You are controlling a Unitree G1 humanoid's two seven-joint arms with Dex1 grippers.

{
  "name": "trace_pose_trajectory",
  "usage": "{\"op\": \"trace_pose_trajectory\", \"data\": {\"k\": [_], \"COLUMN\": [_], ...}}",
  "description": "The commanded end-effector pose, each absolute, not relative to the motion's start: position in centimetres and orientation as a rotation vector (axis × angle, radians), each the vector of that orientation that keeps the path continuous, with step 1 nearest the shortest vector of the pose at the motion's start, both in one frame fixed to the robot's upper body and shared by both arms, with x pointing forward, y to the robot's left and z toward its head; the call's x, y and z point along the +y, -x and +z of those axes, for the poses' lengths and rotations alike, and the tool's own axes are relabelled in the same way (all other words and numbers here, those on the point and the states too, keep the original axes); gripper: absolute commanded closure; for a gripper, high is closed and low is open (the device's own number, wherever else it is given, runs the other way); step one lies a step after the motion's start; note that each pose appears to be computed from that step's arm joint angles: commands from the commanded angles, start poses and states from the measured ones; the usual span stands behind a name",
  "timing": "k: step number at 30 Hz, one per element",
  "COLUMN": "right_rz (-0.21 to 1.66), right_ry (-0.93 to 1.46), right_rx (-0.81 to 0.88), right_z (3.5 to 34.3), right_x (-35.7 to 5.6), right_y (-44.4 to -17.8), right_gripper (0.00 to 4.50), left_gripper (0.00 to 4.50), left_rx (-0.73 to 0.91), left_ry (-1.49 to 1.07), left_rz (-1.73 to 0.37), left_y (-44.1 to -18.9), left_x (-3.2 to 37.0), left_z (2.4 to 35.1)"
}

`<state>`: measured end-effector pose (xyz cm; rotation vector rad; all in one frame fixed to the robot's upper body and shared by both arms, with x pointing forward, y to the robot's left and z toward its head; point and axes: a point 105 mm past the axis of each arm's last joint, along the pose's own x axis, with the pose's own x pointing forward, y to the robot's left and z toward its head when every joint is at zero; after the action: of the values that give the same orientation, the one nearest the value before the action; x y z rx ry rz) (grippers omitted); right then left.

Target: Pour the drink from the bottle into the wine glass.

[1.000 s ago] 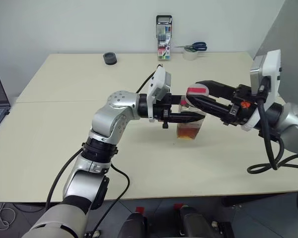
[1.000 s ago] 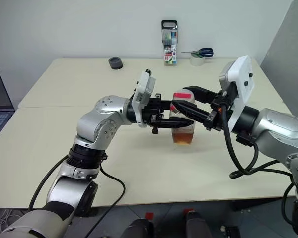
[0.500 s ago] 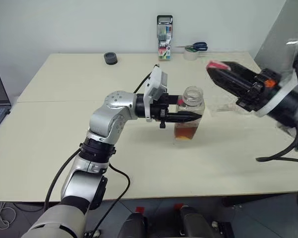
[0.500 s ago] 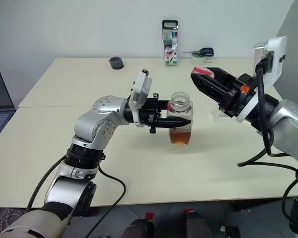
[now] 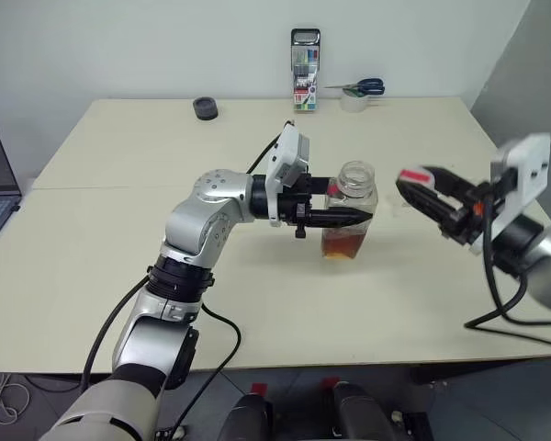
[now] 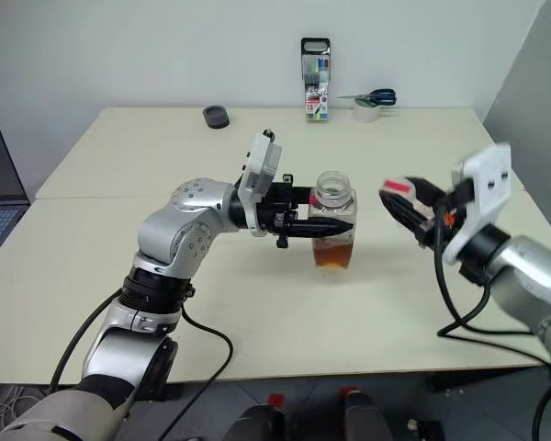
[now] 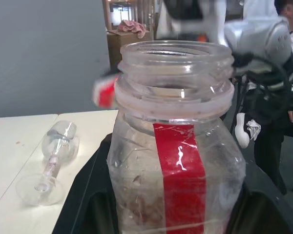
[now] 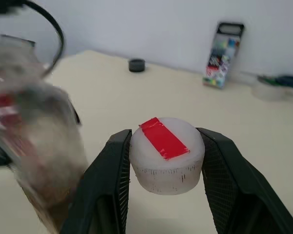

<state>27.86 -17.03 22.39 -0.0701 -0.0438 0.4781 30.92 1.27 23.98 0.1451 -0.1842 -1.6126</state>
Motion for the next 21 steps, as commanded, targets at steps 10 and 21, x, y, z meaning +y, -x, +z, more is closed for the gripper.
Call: {"op": "trace_pose_trajectory", "data": {"k": [10, 21], "right_rz": [-0.070, -0.144], "right_ry": [-0.021, -0.070], "right_rx": [0.158, 0.213], "right_z": [10.6, 9.0], "right_x": [-23.0, -22.9], "right_y": [-31.9, -32.8], "right_gripper": [2.69, 0.48], "left_gripper": [2.39, 2.39], "left_rx": [-0.239, -0.244], "left_ry": [-0.167, -0.175], "left_rz": [-1.610, -1.609], "left_y": [-30.3, -30.4], "left_x": [1.1, 0.8], "left_z": [25.2, 25.4]}}
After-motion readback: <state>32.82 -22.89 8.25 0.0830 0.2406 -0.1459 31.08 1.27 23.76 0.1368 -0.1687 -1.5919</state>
